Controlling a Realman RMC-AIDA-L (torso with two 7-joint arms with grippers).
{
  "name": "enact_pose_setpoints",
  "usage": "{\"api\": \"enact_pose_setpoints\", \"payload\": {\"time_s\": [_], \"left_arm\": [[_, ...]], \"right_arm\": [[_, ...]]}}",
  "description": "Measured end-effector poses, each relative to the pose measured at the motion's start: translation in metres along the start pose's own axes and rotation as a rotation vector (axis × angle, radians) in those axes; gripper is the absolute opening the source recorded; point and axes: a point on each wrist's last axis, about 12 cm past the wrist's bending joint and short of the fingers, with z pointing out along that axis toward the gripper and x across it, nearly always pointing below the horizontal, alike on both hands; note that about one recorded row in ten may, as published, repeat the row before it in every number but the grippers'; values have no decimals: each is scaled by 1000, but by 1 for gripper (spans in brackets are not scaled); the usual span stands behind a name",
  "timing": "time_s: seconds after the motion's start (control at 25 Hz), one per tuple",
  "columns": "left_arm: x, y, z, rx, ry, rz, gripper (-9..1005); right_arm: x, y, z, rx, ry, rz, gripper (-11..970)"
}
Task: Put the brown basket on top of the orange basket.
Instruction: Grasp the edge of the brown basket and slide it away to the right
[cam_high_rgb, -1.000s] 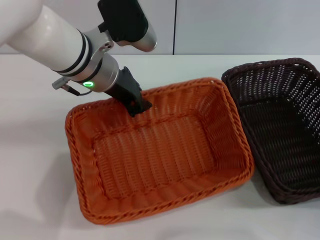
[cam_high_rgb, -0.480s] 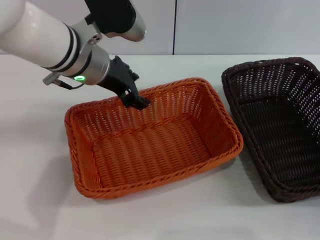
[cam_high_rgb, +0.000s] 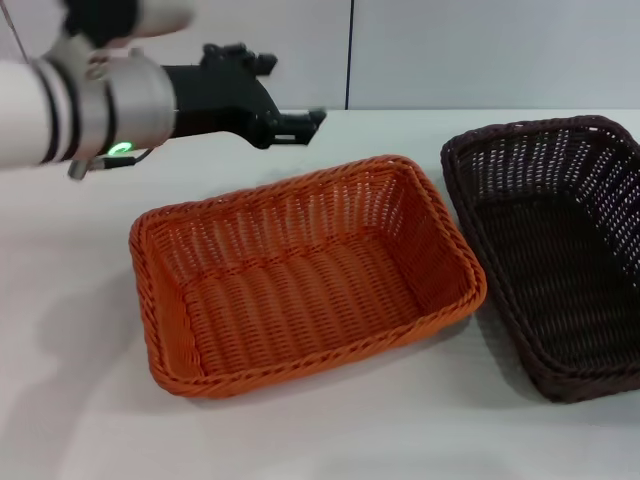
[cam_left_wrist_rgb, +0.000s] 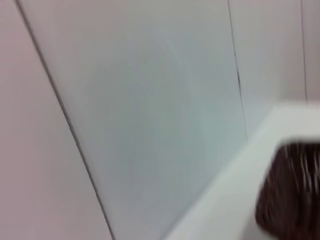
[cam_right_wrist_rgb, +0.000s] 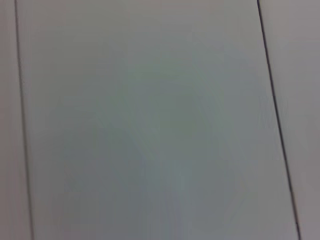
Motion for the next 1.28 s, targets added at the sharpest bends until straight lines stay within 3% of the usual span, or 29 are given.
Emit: {"api": "enact_pose_setpoints", "payload": {"time_s": [0.04, 0.12, 0.16, 0.24, 0.36, 0.4, 0.48, 0.56, 0.64, 0.68, 0.72, 0.84, 0.88, 0.92, 1.08, 1.28], "left_arm": [[9, -2, -8, -14, -88, -40, 831], [9, -2, -8, -14, -88, -40, 840], [23, -7, -23, -6, -282, -119, 844], [35, -12, -34, 0, -406, -167, 847], [40, -13, -38, -5, -456, -182, 845], [53, -17, -45, -9, -553, -204, 845], [66, -20, -47, -5, -618, -227, 843], [72, -22, -48, -3, -652, -238, 842], [92, -27, -50, -15, -748, -268, 842], [97, -28, -50, -26, -776, -278, 843], [102, -29, -49, -32, -787, -287, 843], [111, -32, -46, -33, -808, -311, 843], [111, -32, -45, -32, -808, -311, 843], [113, -32, -43, -32, -803, -309, 843], [115, -33, -42, -33, -795, -310, 843], [117, -32, -39, -37, -785, -321, 843]], "right_arm": [[-2, 0, -1, -10, -7, 7, 824], [-5, 0, -3, -36, -27, 2, 824], [-7, 1, -5, -50, -39, -1, 824], [-10, 2, -9, -81, -66, 9, 824], [-22, -3, -16, -141, -97, 74, 825], [-28, -9, -18, -157, -103, 98, 825], [-54, -24, -17, -252, -89, 145, 825], [-62, -27, -16, -284, -75, 150, 824], [-83, -34, -12, -365, -22, 169, 824], [-106, -39, -6, -435, 46, 154, 824], [-106, -39, -6, -435, 46, 154, 824], [-141, -41, 3, -542, 176, 79, 824], [-160, -36, 8, -637, 288, -5, 824], [-160, -36, 8, -637, 288, -5, 824], [-189, -23, 12, -878, 508, -177, 824], [-210, -22, 18, -932, 664, -293, 825]]}}
